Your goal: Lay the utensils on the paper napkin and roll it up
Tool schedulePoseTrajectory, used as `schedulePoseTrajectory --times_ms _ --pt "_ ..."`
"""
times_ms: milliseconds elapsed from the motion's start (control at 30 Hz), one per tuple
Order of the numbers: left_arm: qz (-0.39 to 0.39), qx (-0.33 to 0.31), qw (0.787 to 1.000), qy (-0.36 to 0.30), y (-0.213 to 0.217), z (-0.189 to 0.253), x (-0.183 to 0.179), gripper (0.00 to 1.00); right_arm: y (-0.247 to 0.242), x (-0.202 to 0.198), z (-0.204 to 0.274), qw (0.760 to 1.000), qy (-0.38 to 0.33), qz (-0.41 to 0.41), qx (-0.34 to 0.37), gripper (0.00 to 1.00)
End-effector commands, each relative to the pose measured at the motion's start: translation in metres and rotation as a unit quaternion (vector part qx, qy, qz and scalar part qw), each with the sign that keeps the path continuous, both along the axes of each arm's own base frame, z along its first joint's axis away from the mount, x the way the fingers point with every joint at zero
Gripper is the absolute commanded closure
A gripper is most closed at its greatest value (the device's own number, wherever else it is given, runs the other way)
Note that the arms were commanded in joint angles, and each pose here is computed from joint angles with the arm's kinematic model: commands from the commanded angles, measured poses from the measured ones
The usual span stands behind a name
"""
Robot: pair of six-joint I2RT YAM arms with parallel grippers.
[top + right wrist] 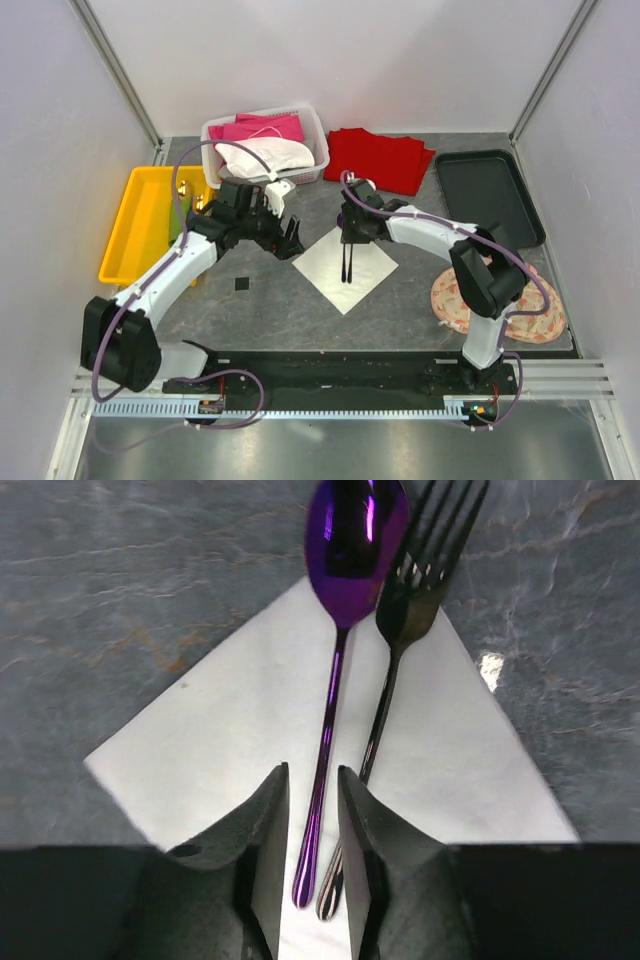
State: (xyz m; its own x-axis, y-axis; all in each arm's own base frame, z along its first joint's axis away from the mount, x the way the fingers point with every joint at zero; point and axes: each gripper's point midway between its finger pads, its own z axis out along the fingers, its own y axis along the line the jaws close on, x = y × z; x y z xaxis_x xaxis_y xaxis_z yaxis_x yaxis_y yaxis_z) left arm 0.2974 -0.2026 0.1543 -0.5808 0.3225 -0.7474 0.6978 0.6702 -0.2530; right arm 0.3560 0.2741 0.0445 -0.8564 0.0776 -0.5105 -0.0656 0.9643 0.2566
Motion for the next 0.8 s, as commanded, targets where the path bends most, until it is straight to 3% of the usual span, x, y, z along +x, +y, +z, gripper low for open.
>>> schedulePoseTrajectory --times_ms 0,33,133,233,267,367,567,767 --pt "-0.130 0.012 0.985 -0.108 0.004 0.019 -0.032 0.09 -0.003 0.014 0.091 0.993 -0.078 0.077 0.044 0.58" --pt "-0.169 0.018 0.975 -0.142 0.003 0.019 -0.037 0.10 -0.004 0.006 0.092 0.992 -0.062 0.097 0.056 0.49" --pt "-0.264 0.024 0.942 -0.204 -0.006 0.012 -0.065 0.15 -0.022 -0.002 0.088 0.987 -0.038 0.127 0.089 0.35" --pt "-0.340 0.040 0.896 -0.282 -0.029 0.002 -0.089 0.24 -0.032 -0.005 0.082 0.977 -0.007 0.150 0.151 0.34" --pt "-0.382 0.039 0.878 -0.286 -0.044 -0.014 -0.112 0.29 -0.037 -0.002 0.076 0.976 0.003 0.145 0.159 0.37" --pt "-0.442 0.049 0.834 -0.326 -0.070 -0.034 -0.136 0.41 -0.037 -0.008 0.074 0.972 0.009 0.153 0.179 0.43" --pt "-0.473 0.068 0.825 -0.300 -0.113 -0.069 -0.144 0.49 -0.028 -0.023 0.063 0.962 0.035 0.172 0.211 0.43" --pt "-0.479 0.090 0.811 -0.323 -0.127 -0.091 -0.131 0.55 -0.027 -0.024 0.056 0.959 0.042 0.177 0.218 0.42"
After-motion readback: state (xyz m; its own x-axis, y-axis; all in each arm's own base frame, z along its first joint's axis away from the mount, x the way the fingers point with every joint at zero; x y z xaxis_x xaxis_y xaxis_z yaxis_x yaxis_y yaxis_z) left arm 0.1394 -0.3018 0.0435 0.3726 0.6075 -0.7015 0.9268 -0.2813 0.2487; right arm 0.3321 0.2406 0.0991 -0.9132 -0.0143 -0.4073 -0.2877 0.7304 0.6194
